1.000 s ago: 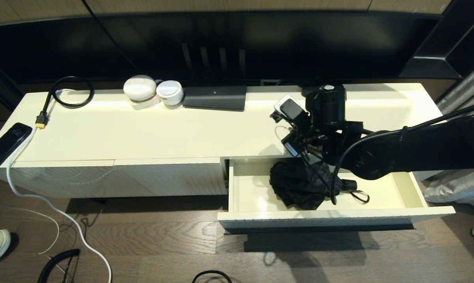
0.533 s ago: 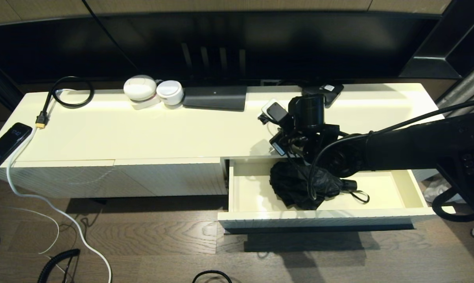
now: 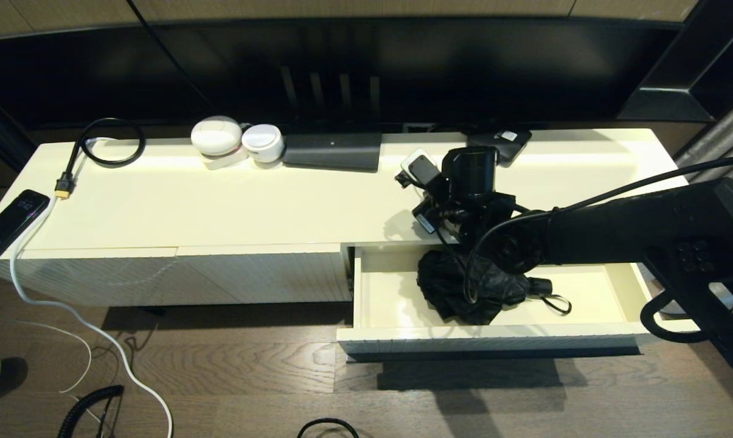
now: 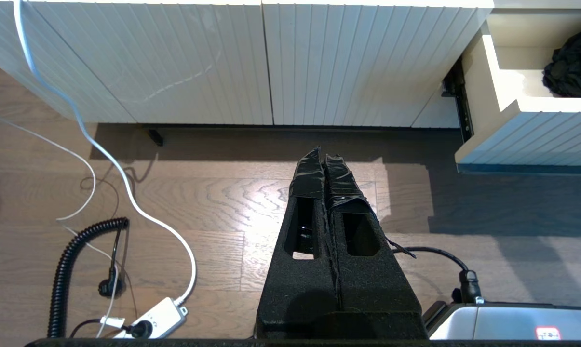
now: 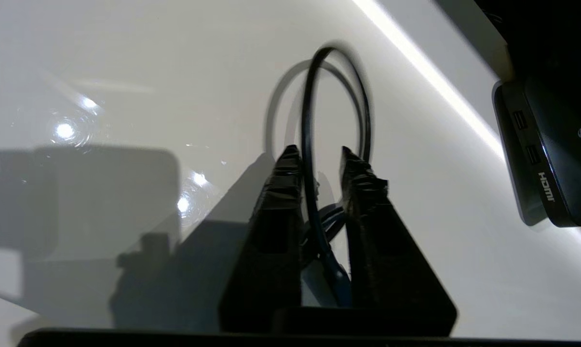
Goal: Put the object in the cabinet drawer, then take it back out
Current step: Take the data cable out of the drawer and put it on the table, then take the umbrella out of the drawer and put it on the table
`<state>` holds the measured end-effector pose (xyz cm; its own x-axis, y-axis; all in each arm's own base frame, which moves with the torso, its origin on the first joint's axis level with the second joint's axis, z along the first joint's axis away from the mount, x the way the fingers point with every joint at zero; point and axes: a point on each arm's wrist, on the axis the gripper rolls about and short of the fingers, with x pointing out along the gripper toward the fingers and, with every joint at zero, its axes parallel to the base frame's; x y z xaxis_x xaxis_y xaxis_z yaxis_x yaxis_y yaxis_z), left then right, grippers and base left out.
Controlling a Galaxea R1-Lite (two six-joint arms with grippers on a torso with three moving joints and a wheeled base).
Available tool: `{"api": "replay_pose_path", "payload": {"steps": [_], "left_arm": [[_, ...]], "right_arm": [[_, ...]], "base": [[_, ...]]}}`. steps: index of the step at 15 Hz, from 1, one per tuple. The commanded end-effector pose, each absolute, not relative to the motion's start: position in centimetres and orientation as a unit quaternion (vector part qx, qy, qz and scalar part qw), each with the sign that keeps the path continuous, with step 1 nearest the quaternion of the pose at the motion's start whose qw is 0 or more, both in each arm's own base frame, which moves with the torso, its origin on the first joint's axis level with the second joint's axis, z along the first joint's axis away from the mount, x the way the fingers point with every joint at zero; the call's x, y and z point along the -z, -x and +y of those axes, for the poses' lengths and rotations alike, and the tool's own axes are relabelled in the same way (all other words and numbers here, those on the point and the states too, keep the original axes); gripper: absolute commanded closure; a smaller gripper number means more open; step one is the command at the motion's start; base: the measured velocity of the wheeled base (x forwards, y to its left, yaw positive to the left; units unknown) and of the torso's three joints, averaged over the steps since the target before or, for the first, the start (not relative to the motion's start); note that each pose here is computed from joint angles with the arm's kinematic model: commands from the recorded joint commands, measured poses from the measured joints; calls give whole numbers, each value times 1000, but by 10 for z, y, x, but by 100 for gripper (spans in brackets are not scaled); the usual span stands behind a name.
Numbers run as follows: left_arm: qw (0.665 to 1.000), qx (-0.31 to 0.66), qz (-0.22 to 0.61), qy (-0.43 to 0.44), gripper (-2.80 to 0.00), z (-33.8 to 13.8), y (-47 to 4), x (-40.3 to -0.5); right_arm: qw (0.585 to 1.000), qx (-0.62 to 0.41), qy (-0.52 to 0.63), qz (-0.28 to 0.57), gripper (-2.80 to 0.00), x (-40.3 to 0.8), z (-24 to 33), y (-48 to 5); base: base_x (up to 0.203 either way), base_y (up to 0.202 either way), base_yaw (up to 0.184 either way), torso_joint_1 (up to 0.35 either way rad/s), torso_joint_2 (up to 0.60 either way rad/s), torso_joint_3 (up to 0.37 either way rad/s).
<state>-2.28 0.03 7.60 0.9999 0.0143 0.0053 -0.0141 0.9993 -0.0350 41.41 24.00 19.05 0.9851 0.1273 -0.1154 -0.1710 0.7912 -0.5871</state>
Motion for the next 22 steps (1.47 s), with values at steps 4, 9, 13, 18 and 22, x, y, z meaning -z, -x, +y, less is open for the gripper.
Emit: {"api": "replay_pose_path", "payload": {"steps": [4, 9, 13, 18, 22], "left_arm": [[1000, -7, -3, 18, 0, 0, 23, -76], [1000, -7, -3, 18, 0, 0, 23, -76], [1000, -7, -3, 18, 0, 0, 23, -76], [1000, -8, -2, 18, 0, 0, 23, -76], [1000, -8, -2, 18, 0, 0, 23, -76]], "right_arm": [[950, -58, 305, 22, -280, -206, 239, -407], [945, -73, 317, 38, -280, -241, 203, -348], [925, -124, 349, 85, -280, -258, 159, -284], [862, -213, 430, 161, -280, -254, 109, -236], [812, -248, 496, 183, -280, -242, 88, -237]], "base": [[0, 0, 0, 0, 0, 0], [0, 0, 0, 0, 0, 0], [0, 0, 0, 0, 0, 0], [0, 0, 0, 0, 0, 0], [0, 0, 0, 0, 0, 0]]}}
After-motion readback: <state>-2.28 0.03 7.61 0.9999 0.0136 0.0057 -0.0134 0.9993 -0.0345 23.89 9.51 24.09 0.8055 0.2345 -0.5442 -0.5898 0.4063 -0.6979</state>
